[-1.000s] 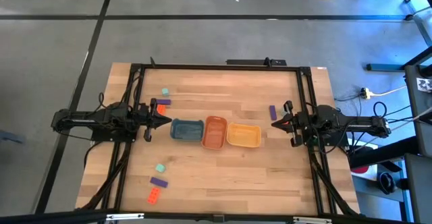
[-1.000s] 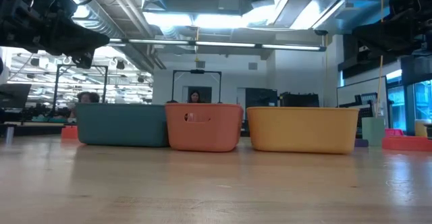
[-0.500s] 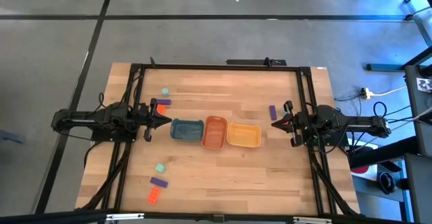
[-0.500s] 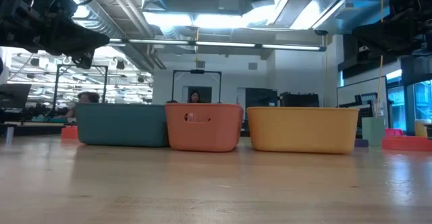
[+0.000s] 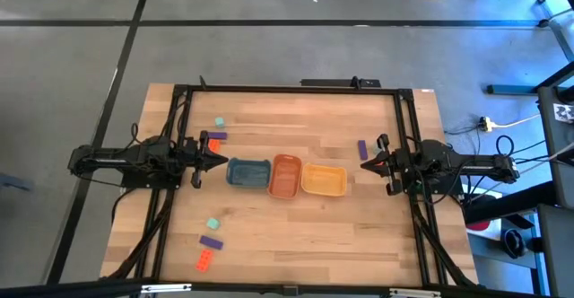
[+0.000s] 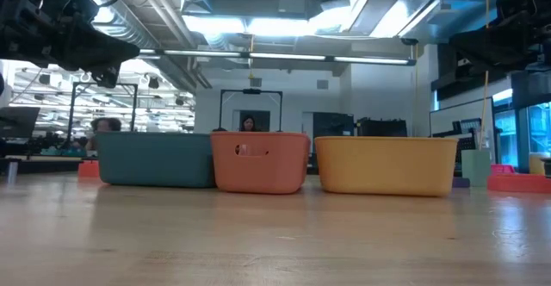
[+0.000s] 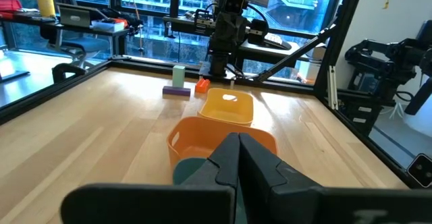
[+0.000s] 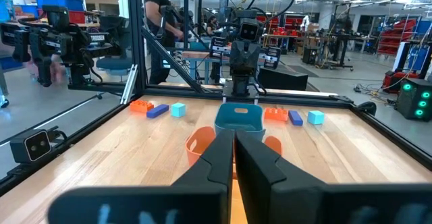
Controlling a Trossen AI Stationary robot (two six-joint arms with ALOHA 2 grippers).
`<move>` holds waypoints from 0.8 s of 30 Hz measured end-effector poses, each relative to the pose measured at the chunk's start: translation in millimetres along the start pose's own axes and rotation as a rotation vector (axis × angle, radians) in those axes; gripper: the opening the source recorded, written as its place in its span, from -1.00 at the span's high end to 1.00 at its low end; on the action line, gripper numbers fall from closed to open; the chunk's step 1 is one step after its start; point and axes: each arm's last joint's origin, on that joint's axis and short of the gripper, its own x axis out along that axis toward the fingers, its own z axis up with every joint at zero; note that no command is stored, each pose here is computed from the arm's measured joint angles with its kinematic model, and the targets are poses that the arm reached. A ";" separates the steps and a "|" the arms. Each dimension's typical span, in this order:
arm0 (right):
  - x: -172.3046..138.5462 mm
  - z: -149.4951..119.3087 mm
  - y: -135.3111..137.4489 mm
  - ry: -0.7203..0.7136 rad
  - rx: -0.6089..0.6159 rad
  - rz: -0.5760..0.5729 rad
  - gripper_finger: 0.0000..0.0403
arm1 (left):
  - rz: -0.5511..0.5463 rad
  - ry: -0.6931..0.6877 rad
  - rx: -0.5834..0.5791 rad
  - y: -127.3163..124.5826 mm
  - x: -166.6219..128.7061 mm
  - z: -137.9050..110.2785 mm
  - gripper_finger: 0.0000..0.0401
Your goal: Sort & place blocks by color
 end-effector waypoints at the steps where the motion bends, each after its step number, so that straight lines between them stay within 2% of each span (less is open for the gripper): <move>1: 0.0 0.0 0.0 0.000 0.000 0.000 0.90 | 0.000 0.000 0.000 0.0 0.0 0.0 1.00; 20: 0.0 0.2 0.0 -0.002 0.000 0.000 0.90 | 0.000 0.000 0.000 0.0 0.0 0.0 1.00; 22: 0.0 2.9 -0.1 -0.031 -0.002 -0.001 0.90 | -0.001 0.000 0.000 0.0 0.0 0.0 1.00; 24: -0.9 14.4 -0.3 -0.149 0.083 0.005 0.90 | 0.000 0.000 0.000 0.0 0.0 0.0 1.00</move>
